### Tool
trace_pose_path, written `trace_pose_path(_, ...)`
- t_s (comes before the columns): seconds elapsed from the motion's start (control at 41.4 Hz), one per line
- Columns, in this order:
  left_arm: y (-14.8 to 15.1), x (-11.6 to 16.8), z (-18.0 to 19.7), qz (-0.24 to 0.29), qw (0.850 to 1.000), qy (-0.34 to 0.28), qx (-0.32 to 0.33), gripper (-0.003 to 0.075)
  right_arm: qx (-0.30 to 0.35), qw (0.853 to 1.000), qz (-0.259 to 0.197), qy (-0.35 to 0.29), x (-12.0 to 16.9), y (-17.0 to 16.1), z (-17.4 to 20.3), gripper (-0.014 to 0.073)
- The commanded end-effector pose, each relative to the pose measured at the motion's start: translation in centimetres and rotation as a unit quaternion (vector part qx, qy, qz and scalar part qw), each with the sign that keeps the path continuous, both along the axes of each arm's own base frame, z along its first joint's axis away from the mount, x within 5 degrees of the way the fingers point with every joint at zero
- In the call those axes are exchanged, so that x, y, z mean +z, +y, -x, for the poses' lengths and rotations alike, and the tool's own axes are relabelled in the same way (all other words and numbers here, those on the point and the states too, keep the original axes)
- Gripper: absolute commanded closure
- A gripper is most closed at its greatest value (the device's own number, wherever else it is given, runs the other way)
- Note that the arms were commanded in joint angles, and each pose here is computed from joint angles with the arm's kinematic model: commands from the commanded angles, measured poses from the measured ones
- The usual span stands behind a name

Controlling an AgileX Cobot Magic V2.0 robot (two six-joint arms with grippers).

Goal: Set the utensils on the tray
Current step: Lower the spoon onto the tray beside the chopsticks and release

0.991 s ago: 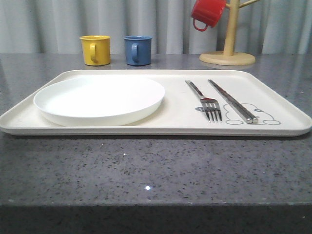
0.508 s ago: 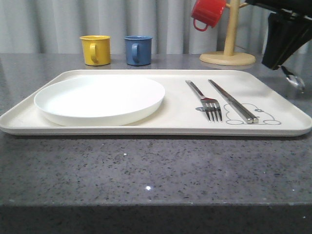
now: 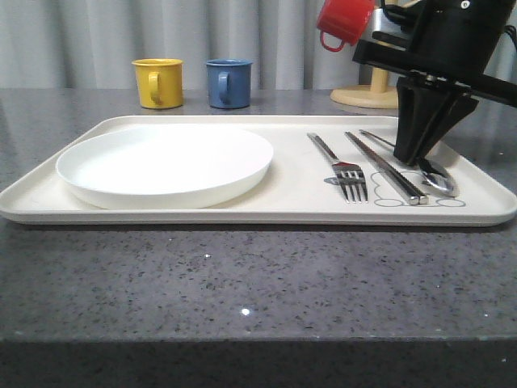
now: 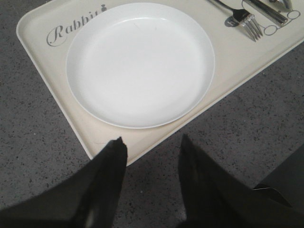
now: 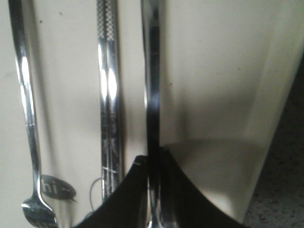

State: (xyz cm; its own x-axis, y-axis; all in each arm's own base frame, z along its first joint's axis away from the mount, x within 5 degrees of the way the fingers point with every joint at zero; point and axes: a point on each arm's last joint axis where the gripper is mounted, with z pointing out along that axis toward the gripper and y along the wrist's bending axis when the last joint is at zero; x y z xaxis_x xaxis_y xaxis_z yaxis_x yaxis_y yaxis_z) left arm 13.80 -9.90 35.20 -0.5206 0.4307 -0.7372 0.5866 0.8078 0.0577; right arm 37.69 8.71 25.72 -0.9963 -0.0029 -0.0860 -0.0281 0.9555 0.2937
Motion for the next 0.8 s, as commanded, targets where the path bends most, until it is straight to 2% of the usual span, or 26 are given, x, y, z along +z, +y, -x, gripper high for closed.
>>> trace_pose_path(0.0, -0.2, 1.5, -0.1, 0.032, 0.999, -0.04, -0.003, 0.0436, 0.01, 1.0, 0.001, -0.003, 2.6, -0.2, 1.1, 0.0402)
trace_pose_path(0.097, -0.2, 1.5, -0.1, 0.032, 0.999, -0.04, -0.003, 0.0436, 0.011, 1.0, 0.013, -0.01, 2.7, -0.5, 1.1, 0.032)
trace_pose_path(0.242, -0.2, 1.5, -0.1, 0.032, 0.999, -0.04, -0.003, 0.0436, 0.027, 0.998, 0.022, -0.043, 4.6, -0.8, 1.9, 0.0321)
trace_pose_path(0.411, -0.2, 1.5, -0.1, 0.032, 0.999, -0.04, -0.003, 0.0436, 0.067, 0.991, 0.023, -0.113, 9.0, -1.1, 4.6, 0.0321)
trace_pose_path(0.532, -0.2, 1.5, -0.1, 0.032, 0.999, -0.04, -0.003, 0.0436, 0.11, 0.98, 0.044, -0.162, 11.3, -0.7, 8.3, 0.0321)
trace_pose_path(0.628, -0.2, 1.5, -0.1, 0.032, 0.999, -0.04, -0.003, 0.0436, 0.147, 0.97, 0.059, -0.186, 11.7, -0.2, 11.6, 0.0321)
trace_pose_path(0.774, -0.2, 1.5, -0.1, 0.032, 0.999, -0.04, -0.003, 0.0436, 0.18, 0.953, 0.053, -0.237, 11.6, 0.3, 16.7, 0.0321)
